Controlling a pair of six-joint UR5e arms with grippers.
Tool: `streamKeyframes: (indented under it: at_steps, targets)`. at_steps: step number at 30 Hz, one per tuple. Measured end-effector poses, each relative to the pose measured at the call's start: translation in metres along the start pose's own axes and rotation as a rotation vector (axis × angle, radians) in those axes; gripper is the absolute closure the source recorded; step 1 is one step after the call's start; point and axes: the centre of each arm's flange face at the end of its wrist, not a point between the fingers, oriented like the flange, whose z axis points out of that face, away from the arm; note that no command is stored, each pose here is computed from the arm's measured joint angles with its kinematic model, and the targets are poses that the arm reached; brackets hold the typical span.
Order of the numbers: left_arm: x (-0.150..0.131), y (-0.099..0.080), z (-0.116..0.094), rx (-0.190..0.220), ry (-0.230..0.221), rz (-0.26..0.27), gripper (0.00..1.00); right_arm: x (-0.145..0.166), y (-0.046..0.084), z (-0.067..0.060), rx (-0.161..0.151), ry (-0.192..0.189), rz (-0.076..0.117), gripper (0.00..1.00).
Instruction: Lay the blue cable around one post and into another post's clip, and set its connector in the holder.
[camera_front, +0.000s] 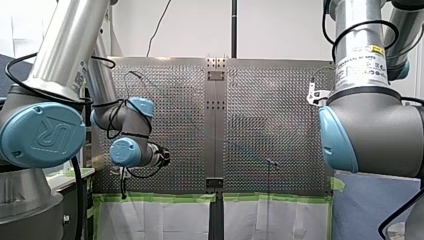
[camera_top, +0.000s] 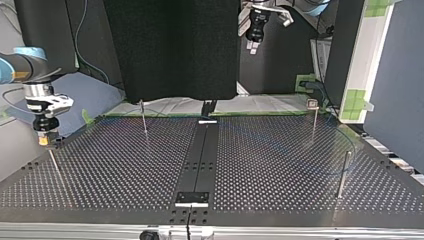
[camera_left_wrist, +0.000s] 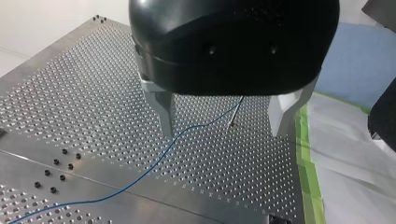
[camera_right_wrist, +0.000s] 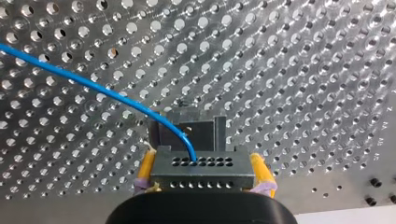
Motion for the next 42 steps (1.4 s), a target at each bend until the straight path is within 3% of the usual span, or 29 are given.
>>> streamKeyframes:
  at_steps: [8, 21, 32, 42]
  targets:
    - [0.000, 0.000, 0.000, -0.004, -0.001, 0.000, 0.00, 0.004, 0.004, 0.001, -0.008, -0.019, 0.010, 1.00]
    - [0.001, 0.002, -0.002, -0.011, 0.012, 0.012, 0.00, 0.006, -0.004, 0.005, 0.004, -0.035, 0.018, 1.00]
    - [0.002, 0.002, -0.002, -0.013, 0.019, 0.015, 0.00, -0.006, -0.011, 0.015, 0.017, -0.057, 0.015, 1.00]
    - [0.002, 0.002, -0.002, -0.013, 0.019, 0.015, 0.00, -0.005, -0.014, 0.018, 0.037, -0.051, 0.010, 1.00]
